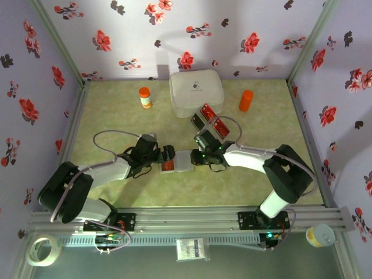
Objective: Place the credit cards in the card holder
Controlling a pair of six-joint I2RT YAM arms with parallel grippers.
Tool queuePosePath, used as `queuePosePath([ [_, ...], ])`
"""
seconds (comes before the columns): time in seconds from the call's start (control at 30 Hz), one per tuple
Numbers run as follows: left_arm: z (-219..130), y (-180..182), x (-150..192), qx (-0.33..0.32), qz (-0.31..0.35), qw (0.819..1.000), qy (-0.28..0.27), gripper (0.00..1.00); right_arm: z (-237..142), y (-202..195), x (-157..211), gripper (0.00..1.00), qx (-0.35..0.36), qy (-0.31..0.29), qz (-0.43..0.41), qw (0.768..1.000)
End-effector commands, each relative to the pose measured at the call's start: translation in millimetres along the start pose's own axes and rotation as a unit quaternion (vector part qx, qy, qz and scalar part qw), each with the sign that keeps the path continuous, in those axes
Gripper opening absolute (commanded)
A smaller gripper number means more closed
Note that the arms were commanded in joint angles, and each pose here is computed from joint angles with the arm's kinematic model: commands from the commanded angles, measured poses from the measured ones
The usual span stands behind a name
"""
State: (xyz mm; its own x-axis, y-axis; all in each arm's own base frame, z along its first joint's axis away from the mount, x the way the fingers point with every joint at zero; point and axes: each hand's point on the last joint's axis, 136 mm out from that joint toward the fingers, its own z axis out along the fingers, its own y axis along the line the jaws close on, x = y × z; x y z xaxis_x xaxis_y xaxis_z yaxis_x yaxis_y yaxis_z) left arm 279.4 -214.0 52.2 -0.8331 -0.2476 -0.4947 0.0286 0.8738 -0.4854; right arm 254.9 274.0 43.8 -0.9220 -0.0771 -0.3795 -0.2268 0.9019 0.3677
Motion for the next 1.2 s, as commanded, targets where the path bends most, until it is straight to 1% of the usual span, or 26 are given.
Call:
queuePosePath([
  [0.0, -3, -7, -4, 0.016, -0.004, 1.000, -0.008, 1.00, -17, -3, -5, 0.33, 0.005, -0.019, 0.010, 1.000],
  [0.07, -3, -7, -4, 0.017, -0.005, 1.000, -0.009, 1.00, -22, -2, -5, 0.33, 0.000, -0.024, 0.014, 1.000],
  [0.13, -4, -7, -5, 0.018, -0.006, 1.000, -0.010, 1.00, -27, 1, -6, 0.29, -0.009, -0.030, 0.020, 0.999],
  [0.17, -5, -7, -4, 0.018, -0.006, 1.000, -0.010, 1.00, -30, 4, -8, 0.27, -0.015, -0.035, 0.023, 0.999],
  [0.27, -6, -7, -4, 0.019, -0.007, 1.000, -0.011, 1.00, -34, 14, -9, 0.15, -0.033, -0.042, 0.024, 0.998],
  [0.33, -6, -7, -4, 0.019, -0.007, 1.000, -0.011, 1.00, -32, 22, -8, 0.09, -0.044, -0.041, 0.024, 0.998],
  [0.47, -6, -8, -5, 0.020, -0.008, 1.000, -0.012, 1.00, -20, 38, -3, 0.03, -0.058, -0.031, 0.019, 0.998],
  [0.63, -5, -8, -5, 0.020, -0.011, 1.000, -0.012, 1.00, 2, 42, 5, 0.00, -0.050, -0.015, 0.014, 0.999],
  [0.87, -5, -8, -5, 0.021, -0.011, 1.000, -0.013, 1.00, 19, 19, 18, 0.00, -0.014, -0.003, 0.017, 1.000],
  [1.0, -5, -9, -6, 0.023, -0.012, 1.000, -0.013, 1.00, 29, 9, 30, 0.00, -0.003, 0.011, 0.021, 1.000],
  [1.17, -2, -10, -3, 0.027, -0.015, 0.999, -0.008, 1.00, 31, 5, 34, 0.00, -0.003, 0.013, 0.028, 1.000],
])
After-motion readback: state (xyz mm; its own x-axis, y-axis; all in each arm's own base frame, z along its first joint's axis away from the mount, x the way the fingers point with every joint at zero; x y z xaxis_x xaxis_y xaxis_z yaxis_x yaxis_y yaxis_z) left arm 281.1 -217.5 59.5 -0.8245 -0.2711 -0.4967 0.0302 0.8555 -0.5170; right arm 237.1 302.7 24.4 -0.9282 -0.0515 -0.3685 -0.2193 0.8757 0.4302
